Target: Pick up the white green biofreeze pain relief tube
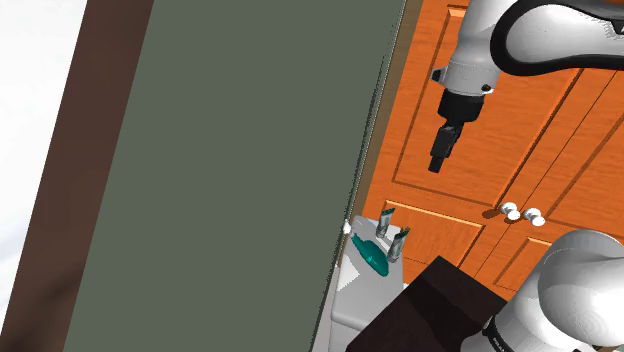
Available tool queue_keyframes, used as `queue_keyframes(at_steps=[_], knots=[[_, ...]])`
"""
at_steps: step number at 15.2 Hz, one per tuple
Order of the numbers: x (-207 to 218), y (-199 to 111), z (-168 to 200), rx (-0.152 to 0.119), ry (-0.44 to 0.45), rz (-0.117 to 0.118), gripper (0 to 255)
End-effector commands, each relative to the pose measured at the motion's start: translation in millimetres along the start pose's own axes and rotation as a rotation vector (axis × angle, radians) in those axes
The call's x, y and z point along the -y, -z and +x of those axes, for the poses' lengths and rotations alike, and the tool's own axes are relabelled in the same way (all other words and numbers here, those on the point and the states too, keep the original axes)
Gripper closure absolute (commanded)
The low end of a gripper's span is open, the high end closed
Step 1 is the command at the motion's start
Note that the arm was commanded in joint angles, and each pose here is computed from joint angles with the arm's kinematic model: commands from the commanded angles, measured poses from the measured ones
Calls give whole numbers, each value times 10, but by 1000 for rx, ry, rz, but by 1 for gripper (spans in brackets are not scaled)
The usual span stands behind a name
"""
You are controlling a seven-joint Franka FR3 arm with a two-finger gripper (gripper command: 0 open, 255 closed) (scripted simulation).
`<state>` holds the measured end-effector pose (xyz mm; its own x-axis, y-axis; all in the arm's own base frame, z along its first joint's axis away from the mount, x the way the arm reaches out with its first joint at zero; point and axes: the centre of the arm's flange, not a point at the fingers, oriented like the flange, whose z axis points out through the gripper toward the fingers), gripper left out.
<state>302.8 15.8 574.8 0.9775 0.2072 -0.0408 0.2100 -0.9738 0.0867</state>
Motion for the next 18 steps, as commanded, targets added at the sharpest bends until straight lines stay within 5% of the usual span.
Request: queue_keyframes(at_steps=[1, 18], knots=[[0, 0, 0, 0, 0, 0, 0], [-924, -2058, 52, -80, 478, 14, 0]])
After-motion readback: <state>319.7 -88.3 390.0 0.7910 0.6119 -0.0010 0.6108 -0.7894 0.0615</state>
